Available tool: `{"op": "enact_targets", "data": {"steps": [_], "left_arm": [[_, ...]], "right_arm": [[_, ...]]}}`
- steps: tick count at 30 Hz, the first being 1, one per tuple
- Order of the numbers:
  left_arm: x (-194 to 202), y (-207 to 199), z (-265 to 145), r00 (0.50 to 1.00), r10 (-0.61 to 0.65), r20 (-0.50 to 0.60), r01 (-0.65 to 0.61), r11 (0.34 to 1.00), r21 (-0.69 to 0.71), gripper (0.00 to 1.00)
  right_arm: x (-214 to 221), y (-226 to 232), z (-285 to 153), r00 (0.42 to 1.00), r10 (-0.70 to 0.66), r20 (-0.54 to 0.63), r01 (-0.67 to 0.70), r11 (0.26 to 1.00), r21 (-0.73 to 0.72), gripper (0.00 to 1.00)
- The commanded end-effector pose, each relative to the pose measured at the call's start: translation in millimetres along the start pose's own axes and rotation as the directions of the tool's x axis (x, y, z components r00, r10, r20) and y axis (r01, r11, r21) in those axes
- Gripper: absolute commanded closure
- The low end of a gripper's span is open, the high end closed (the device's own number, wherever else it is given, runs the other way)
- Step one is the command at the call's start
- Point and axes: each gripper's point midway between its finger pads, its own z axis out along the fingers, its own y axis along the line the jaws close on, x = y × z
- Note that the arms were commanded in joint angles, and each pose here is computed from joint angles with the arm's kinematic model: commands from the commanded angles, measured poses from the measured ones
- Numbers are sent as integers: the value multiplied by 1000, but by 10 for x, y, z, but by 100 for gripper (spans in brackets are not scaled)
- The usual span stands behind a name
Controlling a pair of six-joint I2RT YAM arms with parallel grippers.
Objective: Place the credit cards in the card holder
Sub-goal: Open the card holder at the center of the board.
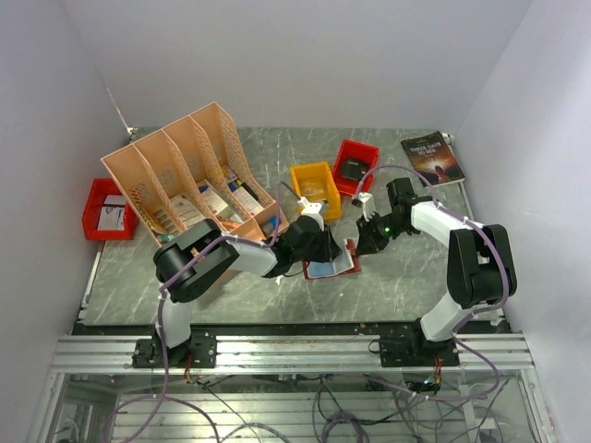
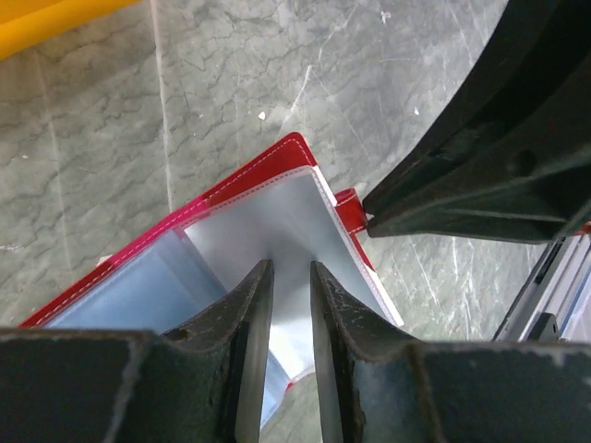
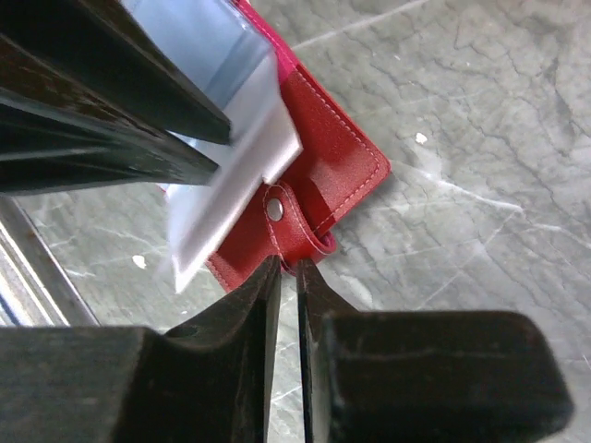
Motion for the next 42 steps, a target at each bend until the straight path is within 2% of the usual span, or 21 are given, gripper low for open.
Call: {"op": "enact_targets", "data": {"steps": [1,4,8,10,14,16,20,24,25,31,34,42], "left_arm": [[129,-50,101,998,34,-56,-33,999,20,65],[251,17,148,995,38,-96,-38,999,2,66],[338,59,173,992,34,-118,-35,999,0,67],[353,70,174,992,31,-119,-32,1000,-1,68],[328,52,173,993,29,-112,-29,1000,2,68],[331,49,171,993,27,-113,-27,1000,4,68],[329,34,159,994,21,-108,-20,1000,12,68],[316,26,119,995,18,-99,-16,1000,16,68],[322,35,103,995,20,-99,-18,1000,13,68],[368,55,111,994,18,-112,-17,1000,17,68],[383,60,127,993,14,-114,-12,1000,19,68],[425,93,114,992,9,-127,-8,1000,9,69]], "right_arm": [[-220,97,-115,996,-48,70,51,998,-35,83],[-368,86,-289,986,-67,153,66,998,14,69],[-481,288,-410,961,-105,257,118,992,-38,66],[-477,359,-377,959,-97,265,121,990,-78,69],[-363,370,-179,982,-32,187,63,984,-166,85],[-314,346,-98,988,10,153,19,981,-191,89],[-246,248,30,993,46,106,-28,986,-164,93],[-225,178,97,996,43,78,-33,991,-128,93],[-225,168,95,997,37,74,-27,992,-121,92],[-289,38,-71,994,-64,89,63,998,13,66],[-270,-52,-99,993,-91,77,85,993,76,57],[-148,-252,-47,995,-98,-1,97,981,166,54]]}}
